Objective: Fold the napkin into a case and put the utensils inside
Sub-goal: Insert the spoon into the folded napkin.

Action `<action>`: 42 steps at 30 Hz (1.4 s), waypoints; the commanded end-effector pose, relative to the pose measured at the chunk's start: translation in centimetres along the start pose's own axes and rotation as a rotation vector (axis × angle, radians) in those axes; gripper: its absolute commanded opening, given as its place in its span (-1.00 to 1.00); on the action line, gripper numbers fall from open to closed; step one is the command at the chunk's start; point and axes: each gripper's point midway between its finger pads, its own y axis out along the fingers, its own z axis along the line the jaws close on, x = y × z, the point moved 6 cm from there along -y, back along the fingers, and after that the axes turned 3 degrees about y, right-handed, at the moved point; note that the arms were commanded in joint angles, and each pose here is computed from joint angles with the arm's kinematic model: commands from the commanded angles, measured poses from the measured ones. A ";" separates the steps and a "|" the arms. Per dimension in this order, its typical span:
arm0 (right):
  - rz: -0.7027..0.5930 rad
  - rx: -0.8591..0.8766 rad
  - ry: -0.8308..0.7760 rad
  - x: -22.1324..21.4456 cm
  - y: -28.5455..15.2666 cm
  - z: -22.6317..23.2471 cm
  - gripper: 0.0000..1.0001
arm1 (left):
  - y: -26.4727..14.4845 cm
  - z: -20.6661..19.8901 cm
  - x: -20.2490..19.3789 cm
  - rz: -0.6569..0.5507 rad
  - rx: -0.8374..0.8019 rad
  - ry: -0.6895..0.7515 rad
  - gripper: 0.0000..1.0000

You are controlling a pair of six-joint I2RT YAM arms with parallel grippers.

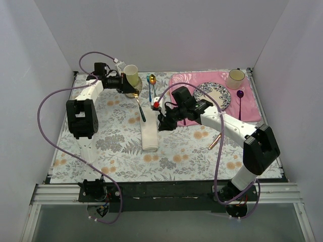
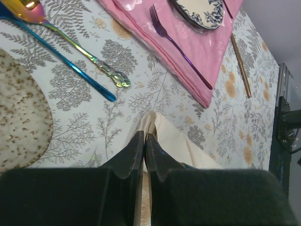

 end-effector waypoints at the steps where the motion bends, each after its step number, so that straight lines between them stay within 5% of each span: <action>1: -0.017 -0.017 -0.155 1.0 1.7 -0.9 -0.47 | -0.9 0.9 -0.1 0.018 -0.027 0.029 -1.00; 19: 0.083 0.125 -0.334 -2.2 6.5 0.8 -0.63 | 0.0 2.2 -1.9 0.029 -0.082 -0.015 -1.00; 42: 0.145 0.173 -0.370 -5.1 9.3 1.4 -0.64 | 3.0 1.4 -4.4 0.085 -0.149 -0.027 -1.00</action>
